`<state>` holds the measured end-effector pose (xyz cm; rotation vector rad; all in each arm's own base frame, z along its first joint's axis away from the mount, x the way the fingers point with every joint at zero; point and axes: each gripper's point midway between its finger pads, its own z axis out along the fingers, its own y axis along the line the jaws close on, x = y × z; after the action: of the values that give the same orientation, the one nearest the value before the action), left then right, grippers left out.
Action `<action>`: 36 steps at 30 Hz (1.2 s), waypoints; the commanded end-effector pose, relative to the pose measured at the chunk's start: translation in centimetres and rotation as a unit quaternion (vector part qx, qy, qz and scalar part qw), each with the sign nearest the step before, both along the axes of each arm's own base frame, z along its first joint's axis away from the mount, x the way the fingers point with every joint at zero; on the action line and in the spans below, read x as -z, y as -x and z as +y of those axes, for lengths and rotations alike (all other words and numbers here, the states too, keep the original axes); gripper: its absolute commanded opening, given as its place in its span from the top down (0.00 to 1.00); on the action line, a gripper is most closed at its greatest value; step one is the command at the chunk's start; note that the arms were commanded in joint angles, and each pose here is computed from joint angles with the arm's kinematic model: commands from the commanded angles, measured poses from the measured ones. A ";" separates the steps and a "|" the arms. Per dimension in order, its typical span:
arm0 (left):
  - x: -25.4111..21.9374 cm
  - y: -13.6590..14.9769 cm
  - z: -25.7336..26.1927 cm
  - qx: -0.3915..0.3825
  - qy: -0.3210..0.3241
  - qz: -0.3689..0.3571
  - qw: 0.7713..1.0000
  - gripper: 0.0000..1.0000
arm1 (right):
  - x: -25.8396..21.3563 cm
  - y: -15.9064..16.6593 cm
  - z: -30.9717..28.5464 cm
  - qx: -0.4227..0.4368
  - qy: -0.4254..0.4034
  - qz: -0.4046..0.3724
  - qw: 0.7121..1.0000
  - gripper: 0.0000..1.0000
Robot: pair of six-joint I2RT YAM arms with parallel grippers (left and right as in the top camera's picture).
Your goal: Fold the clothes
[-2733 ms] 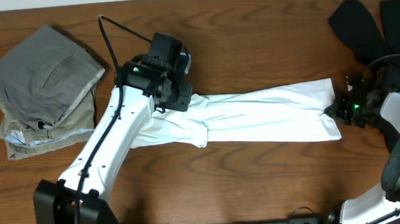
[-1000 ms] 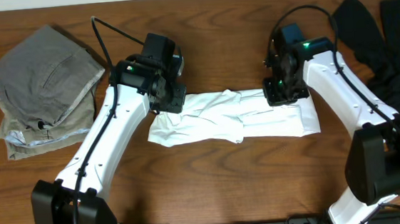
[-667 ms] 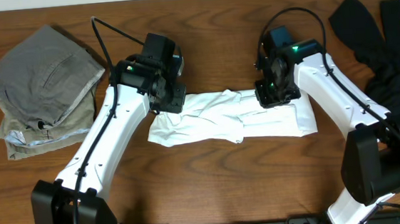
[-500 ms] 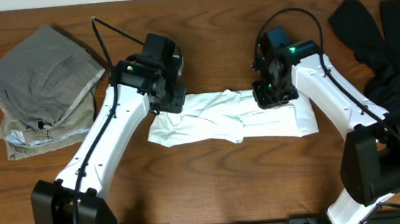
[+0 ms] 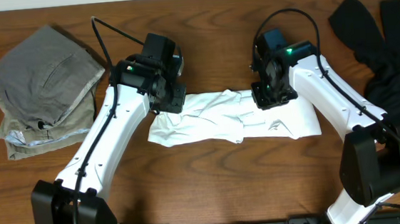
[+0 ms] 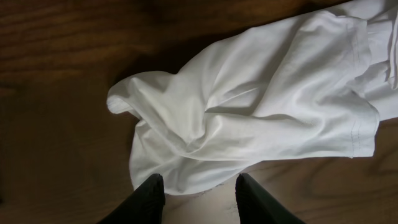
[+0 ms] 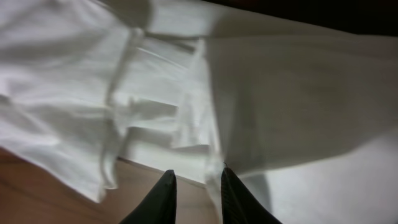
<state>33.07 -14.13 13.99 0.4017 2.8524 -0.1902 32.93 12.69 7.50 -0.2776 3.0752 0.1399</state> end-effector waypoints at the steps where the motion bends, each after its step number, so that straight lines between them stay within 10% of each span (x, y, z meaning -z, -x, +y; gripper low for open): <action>1: -0.5 0.0 0.2 -0.009 0.000 -0.006 1.000 0.60 | -0.2 -0.5 -2.0 0.013 0.050 -0.009 0.999 0.78; 14: -0.5 0.0 0.2 -0.009 0.000 -0.005 1.000 0.60 | -0.4 -0.7 -4.7 0.014 0.124 -0.020 0.992 0.93; 36: -0.5 0.0 0.2 -0.009 0.000 -0.006 1.000 0.59 | 2.3 -4.0 -3.7 0.034 0.071 -0.079 0.994 0.91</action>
<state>33.07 -14.13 13.99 0.4017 2.8524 -0.1902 36.88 8.62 6.25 -0.1852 2.9202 -0.1366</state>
